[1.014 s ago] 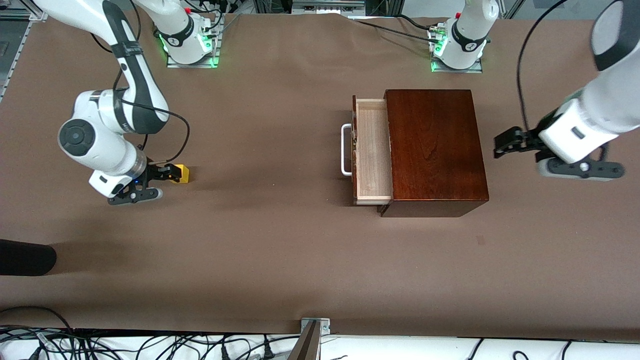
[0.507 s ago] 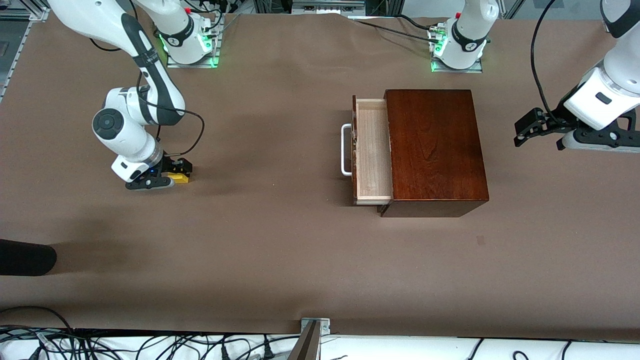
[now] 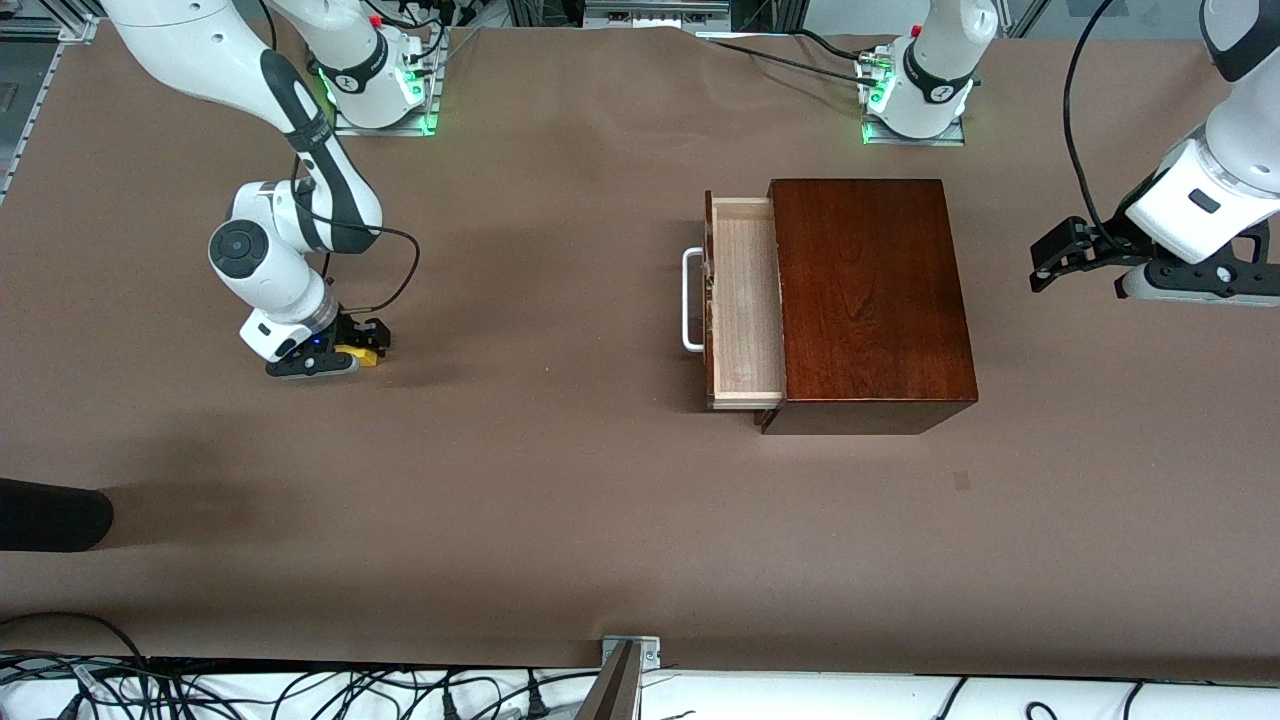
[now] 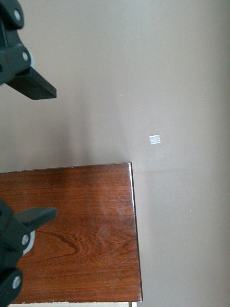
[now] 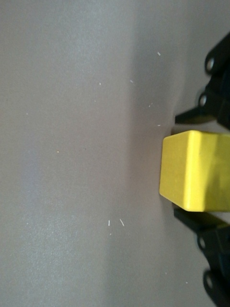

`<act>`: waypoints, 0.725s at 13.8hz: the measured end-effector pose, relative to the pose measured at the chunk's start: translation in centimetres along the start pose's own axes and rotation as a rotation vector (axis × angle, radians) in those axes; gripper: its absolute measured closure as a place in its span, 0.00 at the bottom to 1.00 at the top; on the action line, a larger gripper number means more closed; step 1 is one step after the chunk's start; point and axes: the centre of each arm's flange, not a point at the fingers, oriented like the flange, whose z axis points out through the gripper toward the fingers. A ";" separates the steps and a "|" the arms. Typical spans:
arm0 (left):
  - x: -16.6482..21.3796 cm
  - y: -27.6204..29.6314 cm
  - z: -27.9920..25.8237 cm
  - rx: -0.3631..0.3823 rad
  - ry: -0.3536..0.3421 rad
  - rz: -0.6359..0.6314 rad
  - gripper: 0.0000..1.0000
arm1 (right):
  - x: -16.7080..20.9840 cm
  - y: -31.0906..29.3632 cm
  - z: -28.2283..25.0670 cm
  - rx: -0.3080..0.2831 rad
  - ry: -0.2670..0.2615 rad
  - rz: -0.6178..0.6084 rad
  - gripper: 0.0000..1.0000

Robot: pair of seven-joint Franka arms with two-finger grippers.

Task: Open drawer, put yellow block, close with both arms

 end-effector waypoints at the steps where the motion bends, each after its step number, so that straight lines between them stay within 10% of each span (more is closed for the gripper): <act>1: 0.0 0.0 0.0 0.000 -0.001 0.000 0.00 | 0.1 0.0 -0.1 0.000 0.004 0.000 0.40; 10: 0.0 0.3 0.0 0.000 -0.001 0.005 0.00 | 4.5 -2.4 -5.5 0.022 0.031 -0.045 0.45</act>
